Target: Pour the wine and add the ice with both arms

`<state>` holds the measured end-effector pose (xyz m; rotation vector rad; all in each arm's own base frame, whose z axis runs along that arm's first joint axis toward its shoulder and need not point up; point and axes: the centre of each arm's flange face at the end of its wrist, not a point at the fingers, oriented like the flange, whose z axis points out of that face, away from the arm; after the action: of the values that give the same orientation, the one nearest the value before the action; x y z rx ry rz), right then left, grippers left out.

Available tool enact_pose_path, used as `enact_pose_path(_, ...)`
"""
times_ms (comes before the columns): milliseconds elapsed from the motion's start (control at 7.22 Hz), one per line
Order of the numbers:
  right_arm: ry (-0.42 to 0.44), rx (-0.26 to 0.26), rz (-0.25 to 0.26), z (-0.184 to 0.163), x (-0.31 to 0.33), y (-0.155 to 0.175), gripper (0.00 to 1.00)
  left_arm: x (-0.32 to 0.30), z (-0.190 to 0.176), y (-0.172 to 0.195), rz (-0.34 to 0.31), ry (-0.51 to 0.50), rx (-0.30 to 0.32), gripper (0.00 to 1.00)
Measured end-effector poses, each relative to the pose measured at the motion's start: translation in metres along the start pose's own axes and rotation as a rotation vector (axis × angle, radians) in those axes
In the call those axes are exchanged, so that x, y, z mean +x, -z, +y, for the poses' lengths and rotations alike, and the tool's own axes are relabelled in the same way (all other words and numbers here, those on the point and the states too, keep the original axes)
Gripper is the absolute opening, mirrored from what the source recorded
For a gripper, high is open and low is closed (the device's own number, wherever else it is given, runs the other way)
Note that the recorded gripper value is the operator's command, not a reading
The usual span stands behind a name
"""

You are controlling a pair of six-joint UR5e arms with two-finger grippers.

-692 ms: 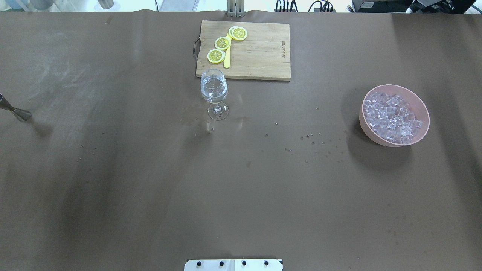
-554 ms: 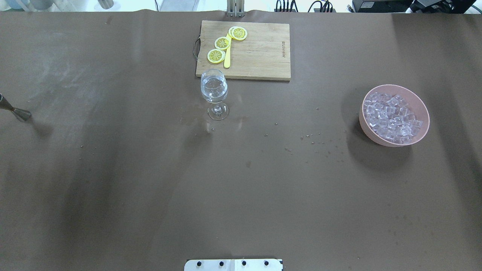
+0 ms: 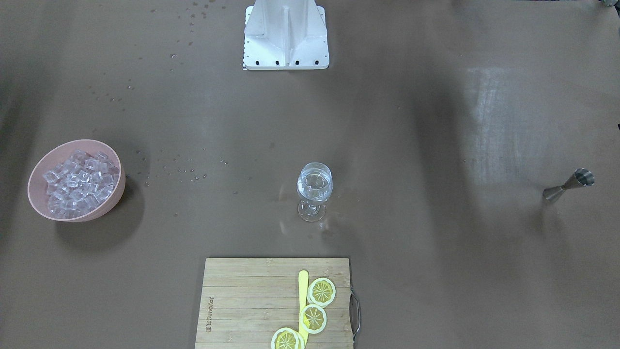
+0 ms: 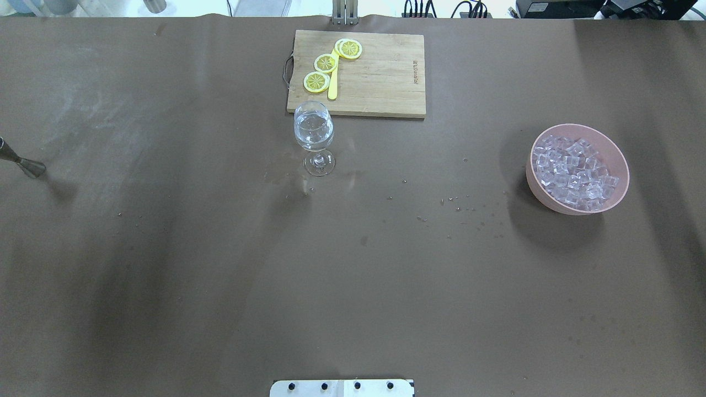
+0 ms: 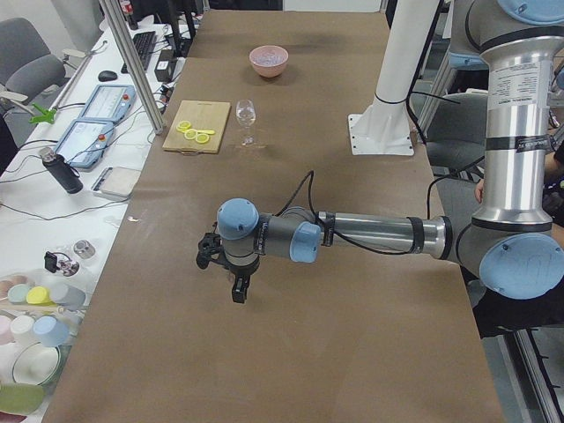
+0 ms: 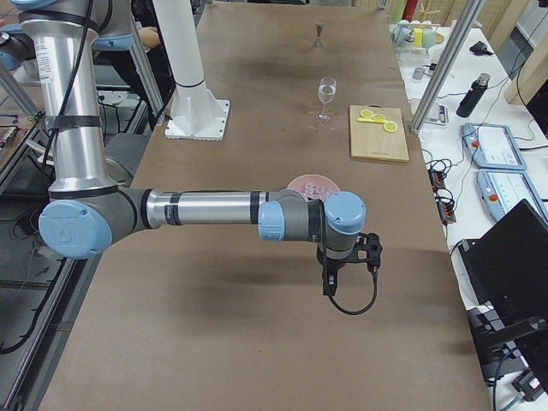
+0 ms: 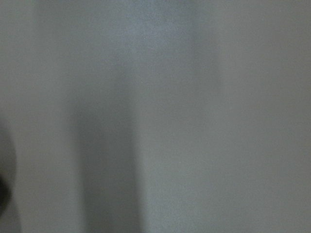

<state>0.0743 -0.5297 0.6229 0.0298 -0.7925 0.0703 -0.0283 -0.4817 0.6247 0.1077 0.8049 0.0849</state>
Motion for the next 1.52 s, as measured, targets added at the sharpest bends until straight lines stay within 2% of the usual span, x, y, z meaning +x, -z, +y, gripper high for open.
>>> enact_pose_path(277, 0.025, 0.018, 0.029, -0.01, -0.008, 0.008, 1.0, 0.01, -0.005, 0.014, 0.005, 0.061, 0.052, 0.97)
enact_pose_path(554, 0.045, 0.04, 0.06, -0.024, -0.025, 0.017, 1.0, 0.022, -0.009, 0.027, 0.036, 0.122, 0.184, 0.97)
enact_pose_path(692, 0.026, 0.044, 0.05, -0.028, -0.037, 0.018, 1.0, 0.025, -0.006, 0.031, 0.05, 0.142, 0.249, 0.97)
enact_pose_path(831, -0.009, 0.045, 0.022, -0.03, -0.057, 0.018, 1.0, 0.025, -0.001, 0.033, 0.035, 0.16, 0.318, 0.97)
enact_pose_path(1108, -0.076, 0.044, -0.01, -0.036, -0.127, 0.015, 1.0, 0.032, 0.02, 0.016, -0.006, 0.173, 0.439, 0.97)
enact_pose_path(1523, -0.137, 0.029, -0.011, -0.055, -0.224, -0.005, 0.99, 0.066, 0.052, -0.026, -0.01, 0.184, 0.596, 0.97)
